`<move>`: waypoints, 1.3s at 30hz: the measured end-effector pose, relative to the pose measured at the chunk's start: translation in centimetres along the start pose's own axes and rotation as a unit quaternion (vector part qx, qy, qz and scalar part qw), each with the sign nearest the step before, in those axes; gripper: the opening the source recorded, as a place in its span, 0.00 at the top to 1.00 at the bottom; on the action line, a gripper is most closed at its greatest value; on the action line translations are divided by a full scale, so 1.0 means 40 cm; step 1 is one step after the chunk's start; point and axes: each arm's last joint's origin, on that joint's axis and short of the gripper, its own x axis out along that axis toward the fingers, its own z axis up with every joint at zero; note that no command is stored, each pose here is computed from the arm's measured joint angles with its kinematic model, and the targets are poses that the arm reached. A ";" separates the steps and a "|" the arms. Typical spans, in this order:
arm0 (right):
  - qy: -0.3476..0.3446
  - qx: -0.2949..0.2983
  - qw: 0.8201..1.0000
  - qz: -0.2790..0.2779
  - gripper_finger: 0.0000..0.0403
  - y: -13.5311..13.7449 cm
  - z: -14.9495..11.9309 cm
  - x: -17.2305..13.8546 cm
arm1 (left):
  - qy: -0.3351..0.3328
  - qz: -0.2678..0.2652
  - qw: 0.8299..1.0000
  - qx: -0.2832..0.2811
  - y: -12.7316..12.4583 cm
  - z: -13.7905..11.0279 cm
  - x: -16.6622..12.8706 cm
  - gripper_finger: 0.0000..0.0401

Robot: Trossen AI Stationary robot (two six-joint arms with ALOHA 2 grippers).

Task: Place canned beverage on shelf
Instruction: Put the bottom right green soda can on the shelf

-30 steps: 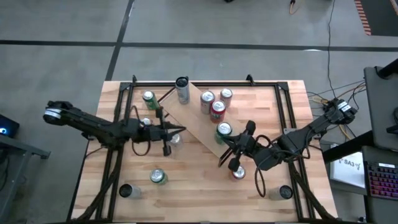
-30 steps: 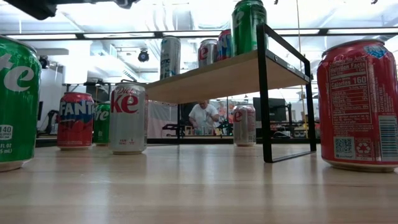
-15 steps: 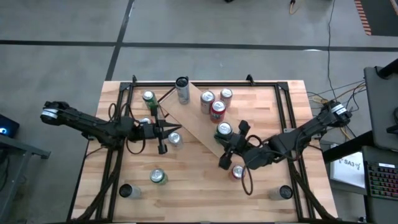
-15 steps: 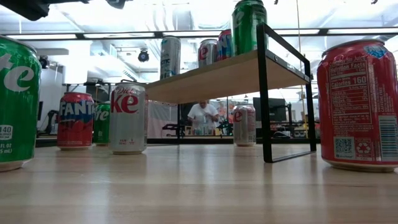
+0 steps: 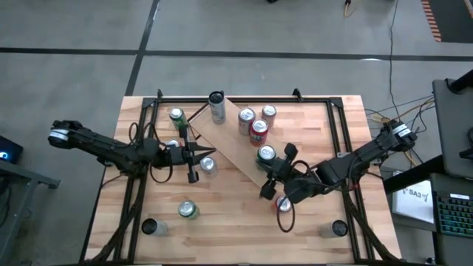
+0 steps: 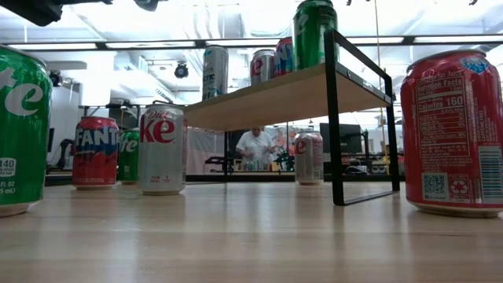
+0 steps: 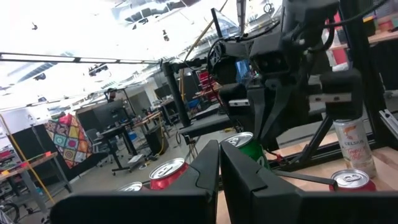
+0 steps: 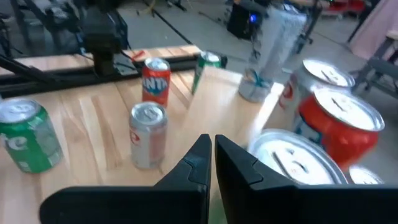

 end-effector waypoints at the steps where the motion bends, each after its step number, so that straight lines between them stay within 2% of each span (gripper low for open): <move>1: 0.008 0.000 1.000 -0.003 0.97 -0.003 -0.005 0.000 | 0.000 0.000 1.000 0.000 0.000 0.000 0.000 1.00; 5: 0.026 0.008 1.000 -0.011 0.97 -0.012 -0.016 -0.005 | 0.000 0.000 1.000 -0.001 0.000 0.000 0.000 1.00; 14: 0.021 0.015 0.999 -0.025 0.97 -0.042 -0.002 -0.028 | 0.000 0.000 1.000 -0.002 0.000 0.000 0.000 1.00; 20: 0.024 0.044 0.998 -0.042 0.97 -0.070 0.002 -0.046 | 0.000 0.000 1.000 -0.002 0.000 0.000 0.000 1.00; 27: 0.017 0.057 0.998 -0.037 0.97 -0.058 0.004 -0.040 | 0.000 0.000 1.000 -0.002 0.000 0.000 0.000 1.00; 39: 0.025 0.047 0.997 -0.048 0.97 -0.031 -0.010 0.006 | 0.000 0.000 1.000 -0.002 0.000 0.000 0.000 1.00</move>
